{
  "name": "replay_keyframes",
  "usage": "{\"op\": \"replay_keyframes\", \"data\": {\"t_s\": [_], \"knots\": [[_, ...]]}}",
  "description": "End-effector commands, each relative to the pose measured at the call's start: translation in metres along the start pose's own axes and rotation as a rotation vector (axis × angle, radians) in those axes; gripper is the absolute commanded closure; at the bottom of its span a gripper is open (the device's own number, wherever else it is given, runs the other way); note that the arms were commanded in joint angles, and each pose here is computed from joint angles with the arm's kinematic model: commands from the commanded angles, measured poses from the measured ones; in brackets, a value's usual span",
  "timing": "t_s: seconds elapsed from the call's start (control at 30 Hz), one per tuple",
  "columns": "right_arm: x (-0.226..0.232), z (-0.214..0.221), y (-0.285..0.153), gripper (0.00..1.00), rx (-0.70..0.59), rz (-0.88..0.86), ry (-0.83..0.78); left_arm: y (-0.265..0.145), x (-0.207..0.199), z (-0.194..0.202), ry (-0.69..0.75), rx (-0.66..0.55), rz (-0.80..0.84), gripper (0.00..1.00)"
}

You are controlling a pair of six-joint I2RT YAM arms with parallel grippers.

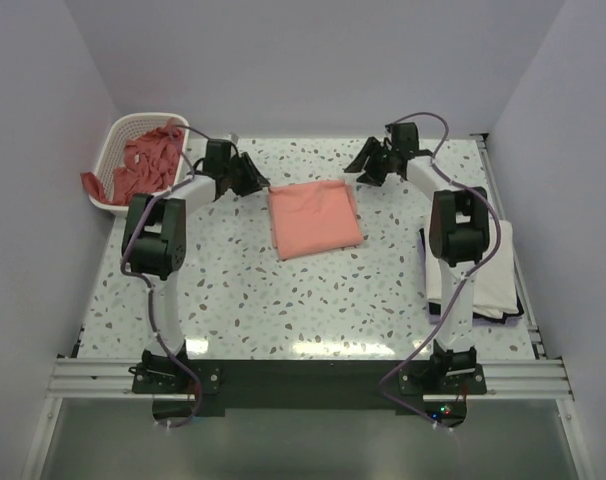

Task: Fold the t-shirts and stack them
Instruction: Fold the tshirt

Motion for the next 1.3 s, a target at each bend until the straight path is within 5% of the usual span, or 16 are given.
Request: {"op": "replay_keyframes", "data": {"t_s": [0.0, 0.13, 0.37, 0.67, 0.93, 1.27], "knots": [[0.044, -0.022, -0.058, 0.43, -0.146, -0.059, -0.098, -0.038, 0.005, -0.048, 0.001, -0.144, 0.001, 0.56], [0.044, 0.006, -0.077, 0.44, -0.147, -0.071, -0.139, -0.057, -0.005, -0.054, 0.012, -0.174, -0.028, 0.53], [0.048, 0.061, -0.074, 0.50, -0.085, -0.087, -0.201, -0.081, -0.058, -0.019, 0.042, -0.234, -0.019, 0.75], [0.017, 0.096, -0.035, 0.56, 0.003, 0.000, -0.162, -0.014, -0.070, 0.049, 0.079, -0.031, 0.024, 1.00], [-0.045, 0.143, -0.034, 0.57, 0.044, 0.170, -0.098, -0.001, -0.054, 0.102, 0.069, 0.074, -0.071, 1.00], [-0.085, 0.218, -0.098, 0.58, 0.084, 0.171, -0.103, -0.065, -0.052, 0.193, 0.077, 0.126, -0.109, 1.00]]}}
Point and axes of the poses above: each gripper's point midway between its finger pads, its own y axis out along the fingers, its own x axis along the line the jaws close on, z = x × y, the point moved 10 cm from there along -y, back along the fingers, and after that the axes turned 9 degrees about y, right-handed, at the moved point
